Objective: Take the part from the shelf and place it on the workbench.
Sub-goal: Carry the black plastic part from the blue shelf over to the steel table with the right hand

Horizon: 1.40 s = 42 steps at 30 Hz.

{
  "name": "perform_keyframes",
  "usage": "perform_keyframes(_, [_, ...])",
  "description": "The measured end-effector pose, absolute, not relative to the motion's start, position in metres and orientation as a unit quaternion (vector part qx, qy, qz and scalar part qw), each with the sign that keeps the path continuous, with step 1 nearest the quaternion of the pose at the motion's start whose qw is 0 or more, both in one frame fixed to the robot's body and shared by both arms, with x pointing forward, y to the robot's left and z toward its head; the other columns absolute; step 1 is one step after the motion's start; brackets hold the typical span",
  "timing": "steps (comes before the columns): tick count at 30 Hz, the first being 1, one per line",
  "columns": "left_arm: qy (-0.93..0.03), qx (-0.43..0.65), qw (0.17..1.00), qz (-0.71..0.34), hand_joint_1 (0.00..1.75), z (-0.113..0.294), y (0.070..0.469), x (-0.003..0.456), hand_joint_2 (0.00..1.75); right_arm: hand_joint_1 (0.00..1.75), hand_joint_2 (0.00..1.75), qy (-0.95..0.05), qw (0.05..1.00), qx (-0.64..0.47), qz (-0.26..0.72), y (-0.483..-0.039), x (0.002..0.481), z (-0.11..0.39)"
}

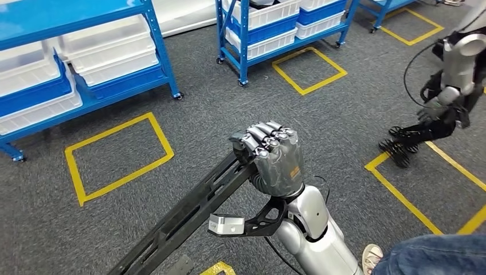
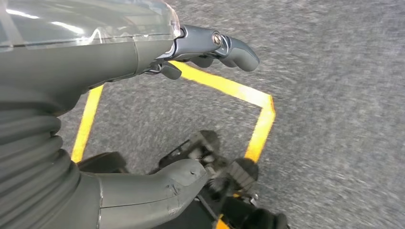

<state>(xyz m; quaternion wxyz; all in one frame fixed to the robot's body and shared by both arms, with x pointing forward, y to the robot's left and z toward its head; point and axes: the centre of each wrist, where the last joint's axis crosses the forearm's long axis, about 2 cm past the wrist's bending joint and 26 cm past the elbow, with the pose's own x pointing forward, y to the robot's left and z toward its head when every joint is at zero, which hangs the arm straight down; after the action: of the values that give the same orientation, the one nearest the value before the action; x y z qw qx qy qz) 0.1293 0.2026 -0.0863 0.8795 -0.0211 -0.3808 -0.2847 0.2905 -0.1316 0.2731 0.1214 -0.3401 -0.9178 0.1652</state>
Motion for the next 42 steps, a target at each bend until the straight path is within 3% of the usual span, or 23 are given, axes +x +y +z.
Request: perform_keyframes(42, [-0.376, -0.024, 0.88, -0.29, 0.0, -0.0863, 0.2021, 0.1291, 1.75, 1.75, 1.75, -0.917, 0.119, -0.342, 0.165, -0.1348, 0.2891, 0.2739])
